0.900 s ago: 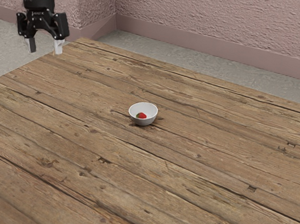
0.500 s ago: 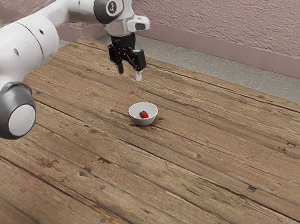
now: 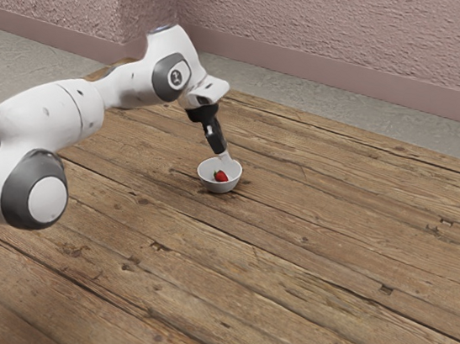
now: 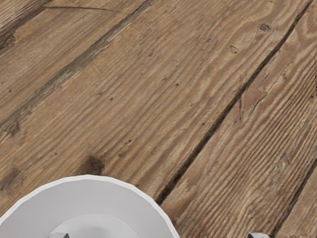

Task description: Take strawberry from the bowl

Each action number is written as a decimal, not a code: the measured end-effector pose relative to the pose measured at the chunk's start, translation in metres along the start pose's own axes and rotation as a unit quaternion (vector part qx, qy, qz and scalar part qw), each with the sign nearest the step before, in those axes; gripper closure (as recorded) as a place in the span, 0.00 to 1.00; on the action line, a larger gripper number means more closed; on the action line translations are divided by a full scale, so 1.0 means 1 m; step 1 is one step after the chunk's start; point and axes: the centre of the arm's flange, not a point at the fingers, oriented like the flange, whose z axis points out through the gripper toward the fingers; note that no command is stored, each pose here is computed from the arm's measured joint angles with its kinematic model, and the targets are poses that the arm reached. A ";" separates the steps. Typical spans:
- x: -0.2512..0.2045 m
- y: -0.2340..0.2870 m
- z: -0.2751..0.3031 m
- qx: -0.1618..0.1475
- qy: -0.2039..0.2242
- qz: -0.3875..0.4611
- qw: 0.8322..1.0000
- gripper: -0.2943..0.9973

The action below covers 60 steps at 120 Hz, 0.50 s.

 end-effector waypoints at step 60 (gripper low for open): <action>-0.034 -0.033 0.039 0.052 0.037 0.150 0.987 0.50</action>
